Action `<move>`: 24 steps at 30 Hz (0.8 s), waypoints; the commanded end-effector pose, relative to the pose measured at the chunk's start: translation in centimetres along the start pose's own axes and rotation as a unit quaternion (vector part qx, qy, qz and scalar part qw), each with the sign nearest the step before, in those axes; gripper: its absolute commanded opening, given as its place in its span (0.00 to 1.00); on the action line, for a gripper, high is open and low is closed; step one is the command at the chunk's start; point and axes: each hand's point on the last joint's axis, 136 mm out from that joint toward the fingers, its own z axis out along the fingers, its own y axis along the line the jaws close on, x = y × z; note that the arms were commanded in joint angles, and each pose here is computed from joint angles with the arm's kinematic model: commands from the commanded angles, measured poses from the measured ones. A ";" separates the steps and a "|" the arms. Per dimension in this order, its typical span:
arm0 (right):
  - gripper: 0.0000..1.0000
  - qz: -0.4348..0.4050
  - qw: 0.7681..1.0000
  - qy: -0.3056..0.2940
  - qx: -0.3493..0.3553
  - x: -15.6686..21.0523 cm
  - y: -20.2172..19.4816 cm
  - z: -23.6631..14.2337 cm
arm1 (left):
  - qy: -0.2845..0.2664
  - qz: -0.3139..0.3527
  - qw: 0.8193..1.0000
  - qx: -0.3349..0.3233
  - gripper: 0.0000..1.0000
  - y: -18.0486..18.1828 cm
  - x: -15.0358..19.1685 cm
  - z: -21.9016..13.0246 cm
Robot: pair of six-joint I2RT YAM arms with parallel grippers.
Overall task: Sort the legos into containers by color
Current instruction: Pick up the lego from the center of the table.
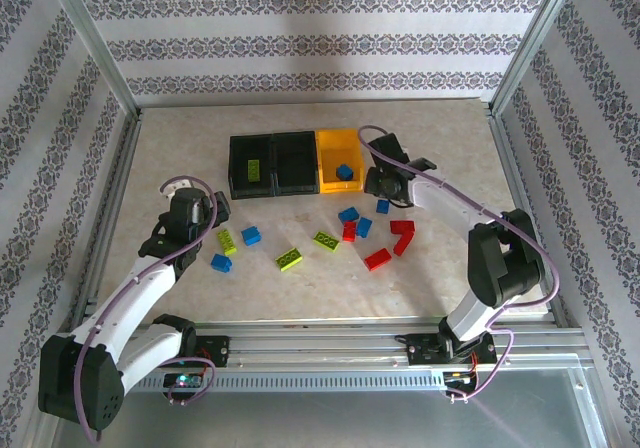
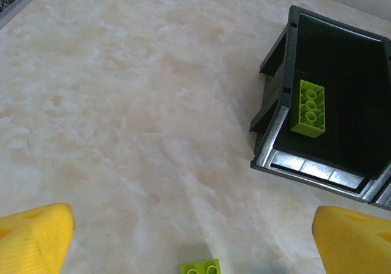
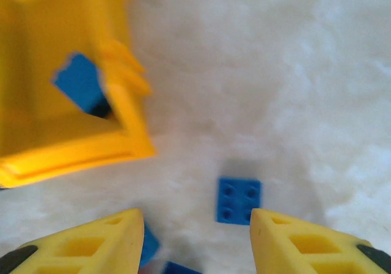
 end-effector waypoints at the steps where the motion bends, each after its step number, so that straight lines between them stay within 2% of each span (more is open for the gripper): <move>1: 0.52 0.022 0.999 0.028 0.002 1.3 -1.0 0.6 | -0.006 -0.008 1.000 -0.002 1.00 0.4 -0.3 0.1; 8: 0.56 0.015 0.998 0.063 -0.009 1.6 -0.5 3.1 | -0.001 -0.008 1.000 -0.004 1.00 0.4 -0.2 0.1; 24: 0.53 0.016 0.995 0.098 0.025 2.7 -2.1 7.2 | 0.002 -0.008 1.000 -0.013 1.00 0.9 0.3 0.1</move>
